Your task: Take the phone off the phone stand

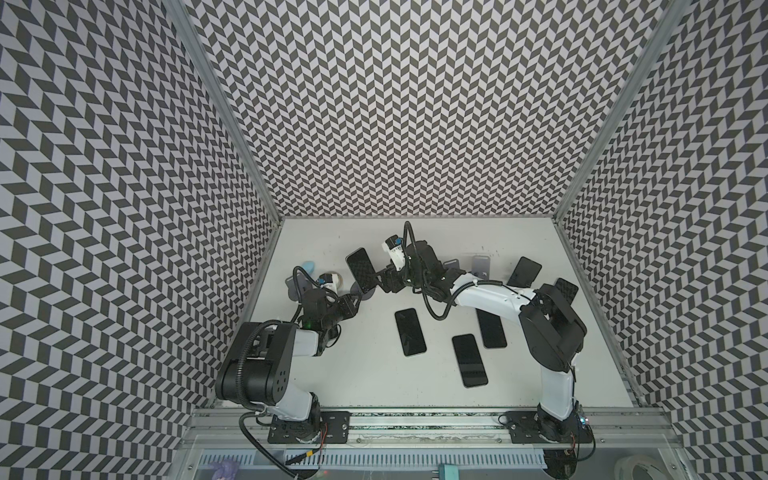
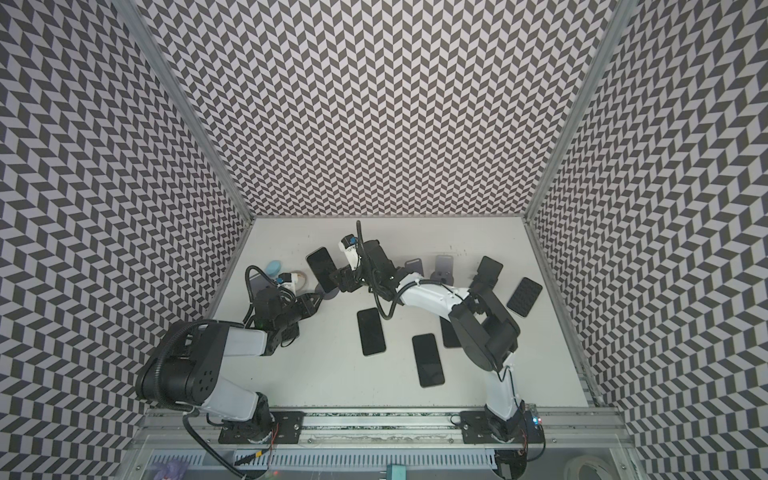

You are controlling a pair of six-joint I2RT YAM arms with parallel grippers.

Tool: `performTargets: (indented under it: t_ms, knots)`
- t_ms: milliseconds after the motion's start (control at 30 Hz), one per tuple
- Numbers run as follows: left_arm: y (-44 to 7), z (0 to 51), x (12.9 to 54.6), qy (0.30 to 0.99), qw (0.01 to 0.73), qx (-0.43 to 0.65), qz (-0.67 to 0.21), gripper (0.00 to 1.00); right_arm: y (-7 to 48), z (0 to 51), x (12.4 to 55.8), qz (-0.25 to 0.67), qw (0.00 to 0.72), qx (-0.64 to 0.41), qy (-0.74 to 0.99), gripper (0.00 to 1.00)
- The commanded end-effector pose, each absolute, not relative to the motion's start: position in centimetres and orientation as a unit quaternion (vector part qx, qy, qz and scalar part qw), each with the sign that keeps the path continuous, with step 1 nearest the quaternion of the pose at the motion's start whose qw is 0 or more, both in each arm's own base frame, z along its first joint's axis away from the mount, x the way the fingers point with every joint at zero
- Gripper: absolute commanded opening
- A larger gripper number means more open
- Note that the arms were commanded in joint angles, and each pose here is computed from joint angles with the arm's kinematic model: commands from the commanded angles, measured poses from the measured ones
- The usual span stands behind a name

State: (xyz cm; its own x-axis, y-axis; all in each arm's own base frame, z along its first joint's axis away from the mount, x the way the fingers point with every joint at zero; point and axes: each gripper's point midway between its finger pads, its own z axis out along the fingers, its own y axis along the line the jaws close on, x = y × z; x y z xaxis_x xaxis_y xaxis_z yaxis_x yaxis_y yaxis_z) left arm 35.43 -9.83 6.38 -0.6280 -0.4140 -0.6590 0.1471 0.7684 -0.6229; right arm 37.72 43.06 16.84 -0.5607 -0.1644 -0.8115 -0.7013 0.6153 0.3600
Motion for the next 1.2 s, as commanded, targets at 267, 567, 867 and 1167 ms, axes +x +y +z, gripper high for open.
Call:
performTargets:
  t_ms: [267,567,867,1167]
  knots:
    - [-9.2,7.0,36.9,0.834,0.443,-0.081,-0.319,0.34,43.1,17.9,38.5,0.356,0.401,-0.270,0.800,0.69]
    - [-8.9,6.7,37.5,0.837,0.439,-0.085,-0.316,0.34,43.0,18.0,38.7,0.356,0.403,-0.269,0.799,0.69]
    - [-8.5,6.6,37.9,0.837,0.438,-0.090,-0.315,0.34,43.0,17.9,38.7,0.356,0.403,-0.269,0.799,0.69]
    - [-8.3,6.4,38.5,0.837,0.435,-0.097,-0.316,0.34,43.0,18.1,38.8,0.356,0.405,-0.270,0.798,0.69]
